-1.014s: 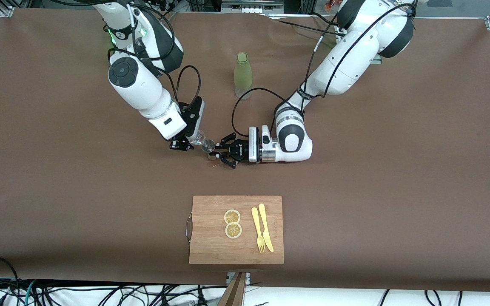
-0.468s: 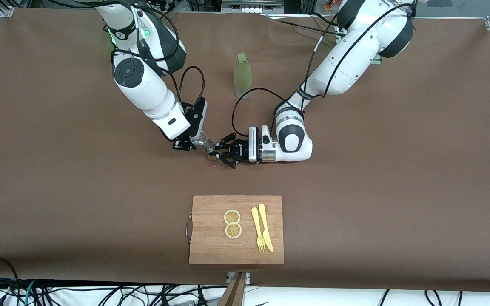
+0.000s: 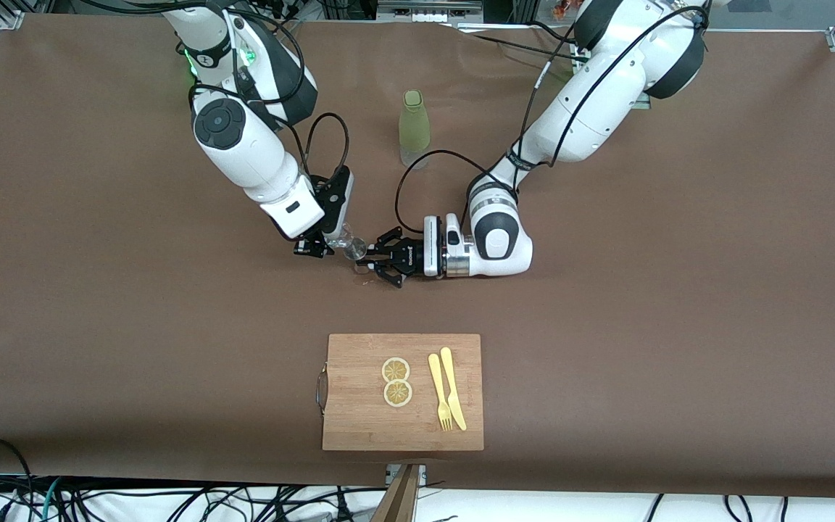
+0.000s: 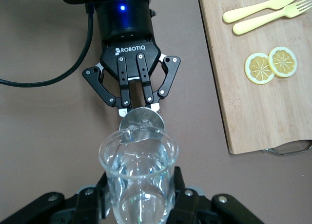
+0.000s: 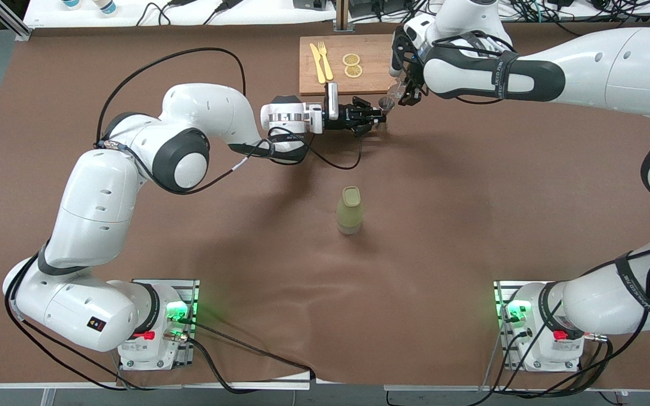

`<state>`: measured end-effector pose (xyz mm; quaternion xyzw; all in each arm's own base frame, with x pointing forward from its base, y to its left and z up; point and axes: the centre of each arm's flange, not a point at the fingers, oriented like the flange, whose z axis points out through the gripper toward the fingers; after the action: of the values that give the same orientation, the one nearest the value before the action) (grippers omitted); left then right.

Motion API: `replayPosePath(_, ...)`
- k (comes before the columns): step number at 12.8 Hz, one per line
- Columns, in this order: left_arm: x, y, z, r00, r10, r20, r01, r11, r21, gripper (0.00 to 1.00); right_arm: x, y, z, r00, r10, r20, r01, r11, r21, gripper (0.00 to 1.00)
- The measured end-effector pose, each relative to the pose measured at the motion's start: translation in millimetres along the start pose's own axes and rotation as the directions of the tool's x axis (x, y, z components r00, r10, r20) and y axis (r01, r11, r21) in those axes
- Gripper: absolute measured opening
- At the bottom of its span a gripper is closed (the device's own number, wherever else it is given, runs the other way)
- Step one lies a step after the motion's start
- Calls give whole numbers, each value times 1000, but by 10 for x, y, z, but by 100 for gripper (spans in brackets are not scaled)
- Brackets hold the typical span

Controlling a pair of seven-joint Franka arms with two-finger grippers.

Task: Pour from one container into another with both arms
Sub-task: 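Tip the glass upright with the right gripper while the left gripper withdraws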

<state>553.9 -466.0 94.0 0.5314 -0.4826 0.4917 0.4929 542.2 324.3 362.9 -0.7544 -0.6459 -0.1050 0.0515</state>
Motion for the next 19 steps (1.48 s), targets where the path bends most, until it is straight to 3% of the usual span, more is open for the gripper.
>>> replayPosePath(14, 5, -227, -221, 999, 29, 19, -29, 999, 36, 20, -201, 218, -173, 979, 170, -111, -173, 985, -21, 49)
replayPosePath(19, 42, -485, -687, 998, 48, 42, -51, 996, 68, 20, -438, 377, -368, 942, 246, -227, -245, 969, 36, 49)
